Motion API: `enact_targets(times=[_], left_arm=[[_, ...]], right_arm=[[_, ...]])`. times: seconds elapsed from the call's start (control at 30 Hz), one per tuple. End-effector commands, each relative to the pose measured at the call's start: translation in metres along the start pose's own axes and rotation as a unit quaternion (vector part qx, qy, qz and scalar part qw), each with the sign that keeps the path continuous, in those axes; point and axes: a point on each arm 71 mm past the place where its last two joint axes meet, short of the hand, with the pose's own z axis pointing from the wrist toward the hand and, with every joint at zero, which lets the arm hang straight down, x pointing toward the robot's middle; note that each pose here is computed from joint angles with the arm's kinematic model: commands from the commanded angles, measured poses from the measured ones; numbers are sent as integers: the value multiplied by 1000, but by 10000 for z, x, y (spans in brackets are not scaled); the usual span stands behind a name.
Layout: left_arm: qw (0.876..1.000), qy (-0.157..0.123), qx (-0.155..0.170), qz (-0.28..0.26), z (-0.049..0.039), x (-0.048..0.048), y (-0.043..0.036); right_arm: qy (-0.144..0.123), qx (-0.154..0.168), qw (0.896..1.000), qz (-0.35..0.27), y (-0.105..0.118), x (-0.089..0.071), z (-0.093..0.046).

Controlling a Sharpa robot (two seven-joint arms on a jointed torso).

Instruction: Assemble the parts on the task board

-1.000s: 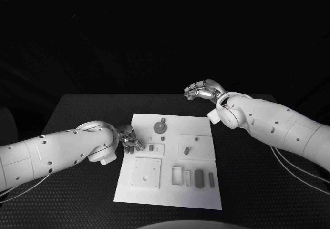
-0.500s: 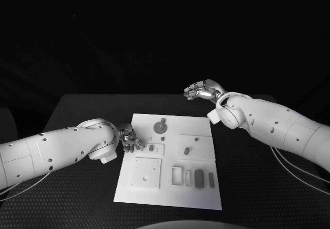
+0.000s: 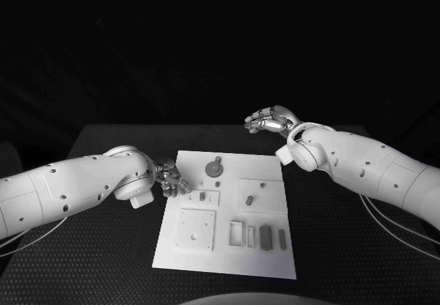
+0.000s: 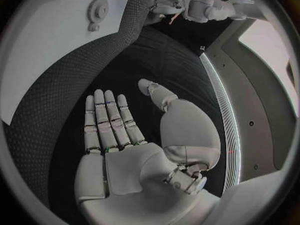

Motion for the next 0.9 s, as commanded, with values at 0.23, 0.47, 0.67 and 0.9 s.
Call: enact_targets(times=[0.23,0.47,0.67,0.9], left_arm=[[996,88,-27,-6,26,-49,-39],[992,116,-43,17,101,-161,-117],[991,118,-53,43,162,-219,-207],[988,99,-53,110,194,-165,-329]], right_arm=[[8,-3,1000,3,7,29,12],[7,-2,1000,3,2,27,17],[9,-3,1000,3,11,42,22],[9,-3,1000,3,14,46,23]])
